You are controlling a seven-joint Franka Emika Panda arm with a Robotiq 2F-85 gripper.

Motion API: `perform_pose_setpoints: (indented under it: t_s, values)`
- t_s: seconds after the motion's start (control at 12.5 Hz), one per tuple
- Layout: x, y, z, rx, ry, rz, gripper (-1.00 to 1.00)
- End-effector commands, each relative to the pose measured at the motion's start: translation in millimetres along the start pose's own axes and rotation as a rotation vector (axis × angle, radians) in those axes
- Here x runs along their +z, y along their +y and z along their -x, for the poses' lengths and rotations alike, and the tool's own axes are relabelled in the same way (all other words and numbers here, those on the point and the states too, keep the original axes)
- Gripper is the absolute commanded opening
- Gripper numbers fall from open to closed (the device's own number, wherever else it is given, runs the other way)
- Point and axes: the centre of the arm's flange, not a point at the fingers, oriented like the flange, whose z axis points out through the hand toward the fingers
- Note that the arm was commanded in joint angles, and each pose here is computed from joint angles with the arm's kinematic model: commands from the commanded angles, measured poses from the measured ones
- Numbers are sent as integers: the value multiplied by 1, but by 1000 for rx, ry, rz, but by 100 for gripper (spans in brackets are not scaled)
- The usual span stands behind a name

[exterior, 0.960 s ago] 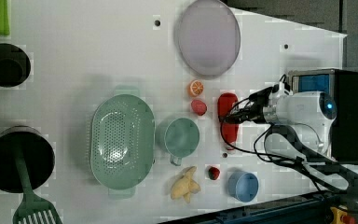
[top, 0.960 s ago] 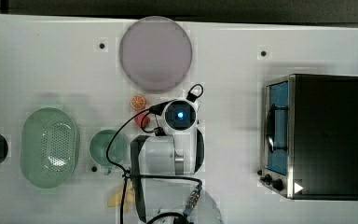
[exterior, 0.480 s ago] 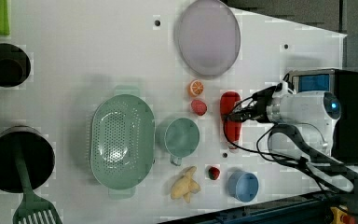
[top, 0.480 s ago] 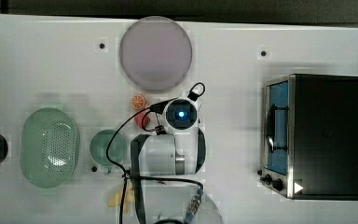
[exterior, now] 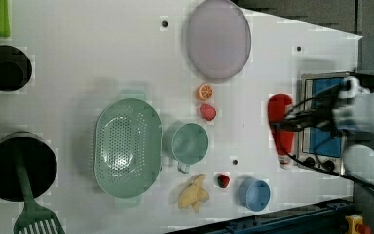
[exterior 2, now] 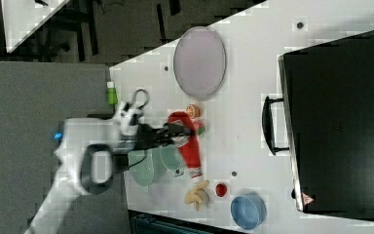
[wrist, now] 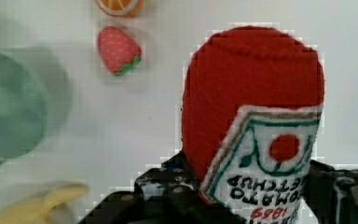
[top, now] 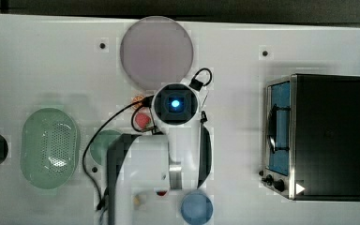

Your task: Pick Ketchup from the table and place it in strainer.

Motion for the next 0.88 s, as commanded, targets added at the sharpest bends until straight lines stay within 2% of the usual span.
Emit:
perform_pose_setpoints:
  t_s: [0.08, 0.32, 0.64, 0.88]
  values:
    - [-62, -50, -2, 72, 23, 27, 22]
    - [-85, -118, -9, 139, 44, -18, 22]
    - [-72, -217, -17, 283, 34, -44, 22]
    - [-41, -281, -30, 385, 70, -105, 22]
